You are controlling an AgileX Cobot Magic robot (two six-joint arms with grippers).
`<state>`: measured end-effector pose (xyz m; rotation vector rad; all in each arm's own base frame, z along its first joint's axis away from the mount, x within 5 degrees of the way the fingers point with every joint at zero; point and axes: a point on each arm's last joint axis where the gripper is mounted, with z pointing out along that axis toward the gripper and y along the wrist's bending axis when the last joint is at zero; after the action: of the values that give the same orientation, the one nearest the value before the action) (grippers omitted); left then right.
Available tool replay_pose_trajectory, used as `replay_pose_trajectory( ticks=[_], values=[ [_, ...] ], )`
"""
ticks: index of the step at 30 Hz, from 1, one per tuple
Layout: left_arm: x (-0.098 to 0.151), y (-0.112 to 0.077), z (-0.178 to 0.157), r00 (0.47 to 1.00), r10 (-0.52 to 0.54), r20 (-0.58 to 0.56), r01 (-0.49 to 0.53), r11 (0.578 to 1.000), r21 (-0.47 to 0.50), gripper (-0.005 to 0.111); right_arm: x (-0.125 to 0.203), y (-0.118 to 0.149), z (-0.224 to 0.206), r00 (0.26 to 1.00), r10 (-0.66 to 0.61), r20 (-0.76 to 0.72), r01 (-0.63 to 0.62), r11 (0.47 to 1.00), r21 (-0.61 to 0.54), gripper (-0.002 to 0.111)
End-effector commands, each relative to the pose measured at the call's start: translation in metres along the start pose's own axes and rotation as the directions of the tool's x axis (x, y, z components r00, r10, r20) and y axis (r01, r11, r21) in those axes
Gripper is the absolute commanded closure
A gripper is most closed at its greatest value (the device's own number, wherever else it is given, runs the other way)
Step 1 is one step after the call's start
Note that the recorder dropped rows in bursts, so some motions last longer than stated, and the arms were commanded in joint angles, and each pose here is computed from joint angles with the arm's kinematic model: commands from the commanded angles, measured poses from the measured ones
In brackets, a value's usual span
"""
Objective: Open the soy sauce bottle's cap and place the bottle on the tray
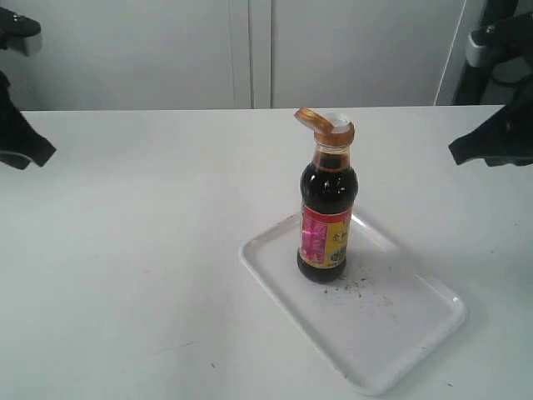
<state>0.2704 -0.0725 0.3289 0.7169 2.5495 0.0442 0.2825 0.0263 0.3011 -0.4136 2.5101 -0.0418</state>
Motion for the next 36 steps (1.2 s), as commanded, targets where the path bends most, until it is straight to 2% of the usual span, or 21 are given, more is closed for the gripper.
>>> replay_pose_trajectory(
  ticks=[1,8,14,25,36],
  values=[
    [0.011,0.007,-0.01,0.998,-0.026,-0.058,0.027,1.0,0.013,0.107,0.004,-0.008,-0.004,0.996,0.025,-0.087,-0.024,1.0,0.016,0.108],
    [0.021,0.006,-0.03,0.997,-0.04,-0.067,0.041,0.999,0.015,0.107,0.019,-0.018,-0.007,0.974,0.085,-0.21,-0.084,0.996,0.011,0.108],
    [0.033,0.002,-0.048,0.998,-0.046,-0.037,0.046,0.999,0.006,0.107,0.019,-0.019,-0.011,0.979,0.111,-0.172,-0.112,0.994,0.004,0.108],
    [0.056,-0.006,-0.073,0.989,-0.089,0.118,0.093,0.995,-0.033,0.107,0.032,-0.013,-0.042,0.986,0.097,0.134,-0.107,0.992,0.071,0.108],
    [0.092,-0.018,-0.073,0.95,-0.117,0.29,0.141,0.988,-0.061,0.107,0.068,0.001,-0.069,0.908,0.094,0.409,-0.148,0.984,0.102,0.108]
  ],
)
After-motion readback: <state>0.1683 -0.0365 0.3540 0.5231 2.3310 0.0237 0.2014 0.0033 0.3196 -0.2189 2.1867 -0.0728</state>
